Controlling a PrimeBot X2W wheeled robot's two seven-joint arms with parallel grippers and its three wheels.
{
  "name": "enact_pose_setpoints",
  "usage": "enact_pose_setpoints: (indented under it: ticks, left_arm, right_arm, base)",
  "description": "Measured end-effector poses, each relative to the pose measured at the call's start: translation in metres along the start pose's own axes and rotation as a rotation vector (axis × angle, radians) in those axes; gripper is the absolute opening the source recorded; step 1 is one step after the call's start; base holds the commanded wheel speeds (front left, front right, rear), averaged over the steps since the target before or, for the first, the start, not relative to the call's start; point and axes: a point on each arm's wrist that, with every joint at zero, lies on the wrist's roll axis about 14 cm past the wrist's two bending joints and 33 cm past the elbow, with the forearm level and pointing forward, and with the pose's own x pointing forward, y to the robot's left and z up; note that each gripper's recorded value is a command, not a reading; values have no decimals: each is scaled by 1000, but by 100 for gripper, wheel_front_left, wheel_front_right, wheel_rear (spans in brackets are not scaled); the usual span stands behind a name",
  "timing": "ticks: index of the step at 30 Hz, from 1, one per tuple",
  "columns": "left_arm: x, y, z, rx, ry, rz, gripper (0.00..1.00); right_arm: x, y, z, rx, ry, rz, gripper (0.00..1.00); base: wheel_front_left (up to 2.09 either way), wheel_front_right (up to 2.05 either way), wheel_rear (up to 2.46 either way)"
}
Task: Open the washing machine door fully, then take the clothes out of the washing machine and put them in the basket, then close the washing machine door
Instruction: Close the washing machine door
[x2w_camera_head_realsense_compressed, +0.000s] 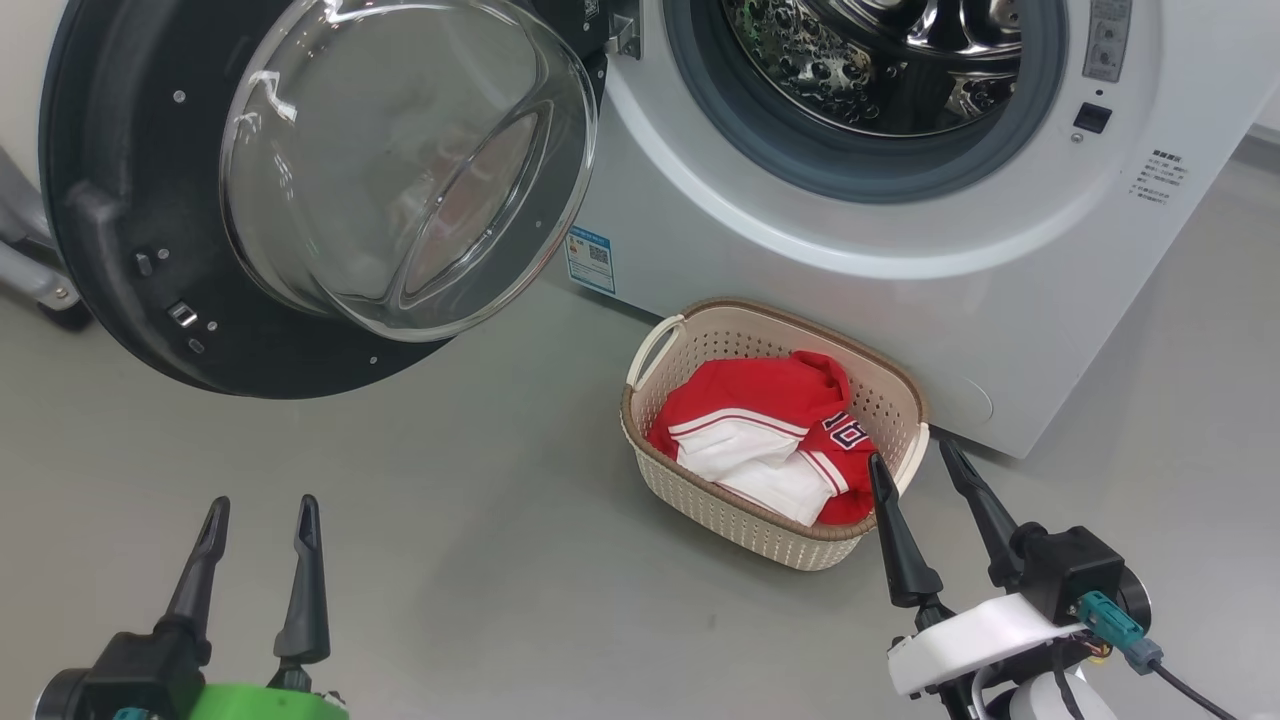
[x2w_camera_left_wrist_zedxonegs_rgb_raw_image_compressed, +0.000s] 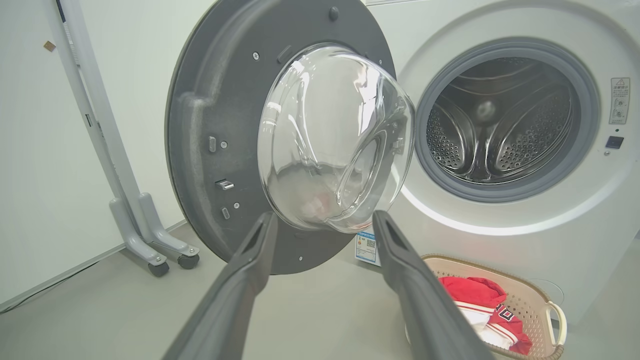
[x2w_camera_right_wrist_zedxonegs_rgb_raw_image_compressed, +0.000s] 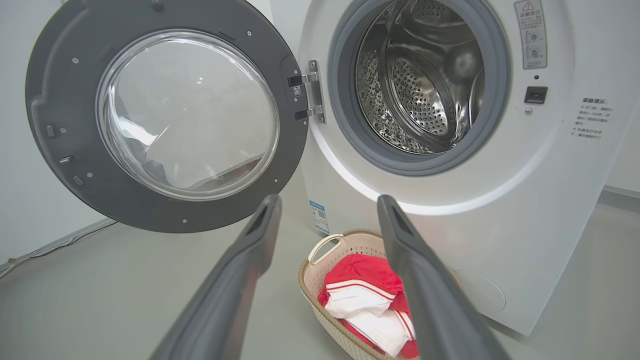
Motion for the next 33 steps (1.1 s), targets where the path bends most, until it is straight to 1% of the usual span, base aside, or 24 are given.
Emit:
enact_pose_setpoints:
  ticks: [4, 5, 6, 19, 25, 33]
  left_arm:
    - [0, 2, 0, -8, -1, 8, 100]
    - [-1, 2, 0, -8, -1, 8, 55]
    - [-1, 2, 0, -8, -1, 8, 0]
    - [0, 1, -1, -1, 2, 2, 0]
    - [1, 6, 2, -24, -7, 21, 0]
    - [14, 21, 29, 34, -79, 54, 0]
  right_arm:
    - [0, 0, 0, 1, -1, -2, 100]
    - [0, 0, 0, 1, -1, -2, 100]
    - [0, 0, 0, 1, -1, -2, 100]
    - [-1, -2, 1, 7, -2, -10, 100]
    - [0, -5, 0, 9, -2, -22, 100]
    - [3, -14, -4, 22, 3, -47, 100]
  base:
    - [0, 0, 0]
    - [0, 0, 0]
    - [0, 0, 0]
    - [0, 0, 0]
    - [0, 0, 0]
    - [0, 0, 0]
